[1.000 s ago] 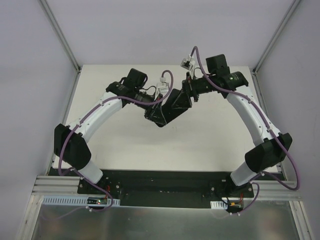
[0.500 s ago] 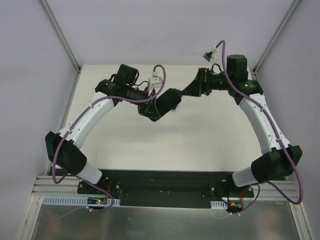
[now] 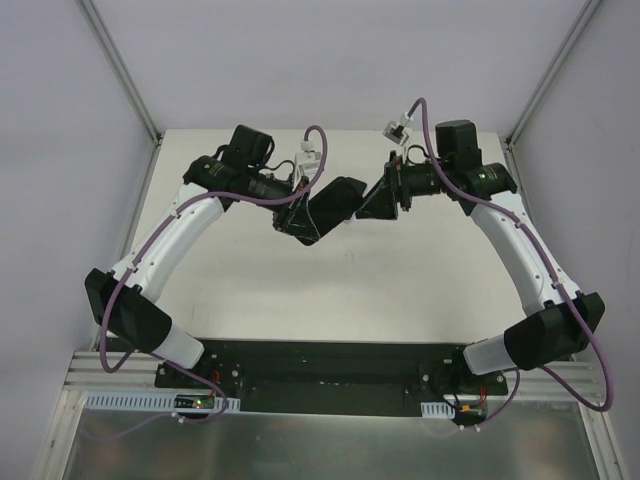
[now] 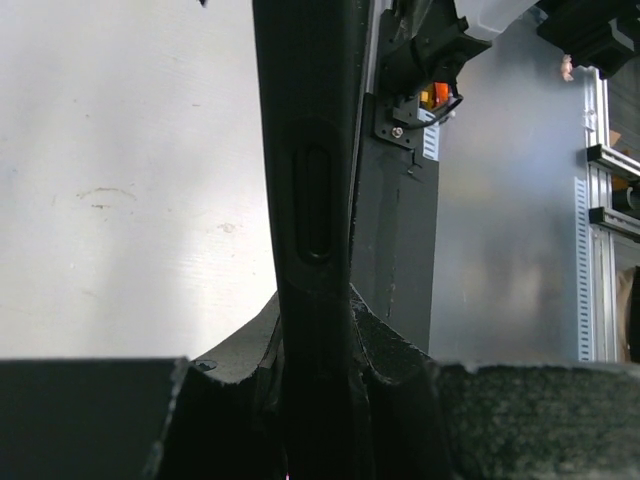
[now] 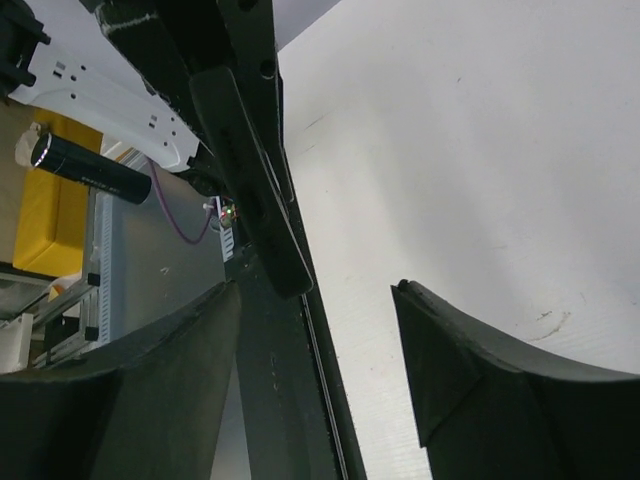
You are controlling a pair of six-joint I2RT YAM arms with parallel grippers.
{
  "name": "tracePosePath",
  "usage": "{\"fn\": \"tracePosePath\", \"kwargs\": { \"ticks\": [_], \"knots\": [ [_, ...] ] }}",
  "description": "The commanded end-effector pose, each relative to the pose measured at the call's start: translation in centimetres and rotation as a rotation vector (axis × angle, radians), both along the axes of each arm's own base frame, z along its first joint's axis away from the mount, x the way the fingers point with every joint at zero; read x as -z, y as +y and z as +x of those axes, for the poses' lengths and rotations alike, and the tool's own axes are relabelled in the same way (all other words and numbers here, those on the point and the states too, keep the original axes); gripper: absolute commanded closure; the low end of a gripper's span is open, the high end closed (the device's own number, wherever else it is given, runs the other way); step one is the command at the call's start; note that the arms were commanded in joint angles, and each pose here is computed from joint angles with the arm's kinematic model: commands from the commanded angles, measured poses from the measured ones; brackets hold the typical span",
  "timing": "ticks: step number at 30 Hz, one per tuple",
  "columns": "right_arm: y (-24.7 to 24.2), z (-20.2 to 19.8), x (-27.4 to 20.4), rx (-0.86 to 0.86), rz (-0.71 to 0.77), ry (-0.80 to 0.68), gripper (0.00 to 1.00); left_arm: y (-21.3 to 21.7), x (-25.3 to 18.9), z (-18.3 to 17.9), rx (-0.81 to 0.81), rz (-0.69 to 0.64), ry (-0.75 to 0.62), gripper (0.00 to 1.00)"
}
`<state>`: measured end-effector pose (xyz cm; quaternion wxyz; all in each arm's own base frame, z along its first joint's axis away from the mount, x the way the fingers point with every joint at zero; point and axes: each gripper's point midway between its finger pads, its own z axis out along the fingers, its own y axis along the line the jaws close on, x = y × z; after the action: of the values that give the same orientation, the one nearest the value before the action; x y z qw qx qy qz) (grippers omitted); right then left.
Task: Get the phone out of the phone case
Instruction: Remove the phone case from the phone.
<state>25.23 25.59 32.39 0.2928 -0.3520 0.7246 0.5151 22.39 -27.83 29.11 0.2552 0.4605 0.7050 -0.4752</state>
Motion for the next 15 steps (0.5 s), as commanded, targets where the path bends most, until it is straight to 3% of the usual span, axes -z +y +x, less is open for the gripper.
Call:
{"fn": "tracePosePath", "kwargs": {
  "ticks": [1, 15],
  "knots": [
    [0.4, -2.8, -1.4, -0.140, 0.034, -0.122, 0.36, -0.1, -4.0, -2.4, 0.111, -0.141, -0.062, 1.00],
    [1.3, -4.2, -1.1, -0.241, 0.042, -0.144, 0.55, 0.0, -1.7, -3.6, 0.167, -0.150, -0.004, 1.00]
  ]
}}
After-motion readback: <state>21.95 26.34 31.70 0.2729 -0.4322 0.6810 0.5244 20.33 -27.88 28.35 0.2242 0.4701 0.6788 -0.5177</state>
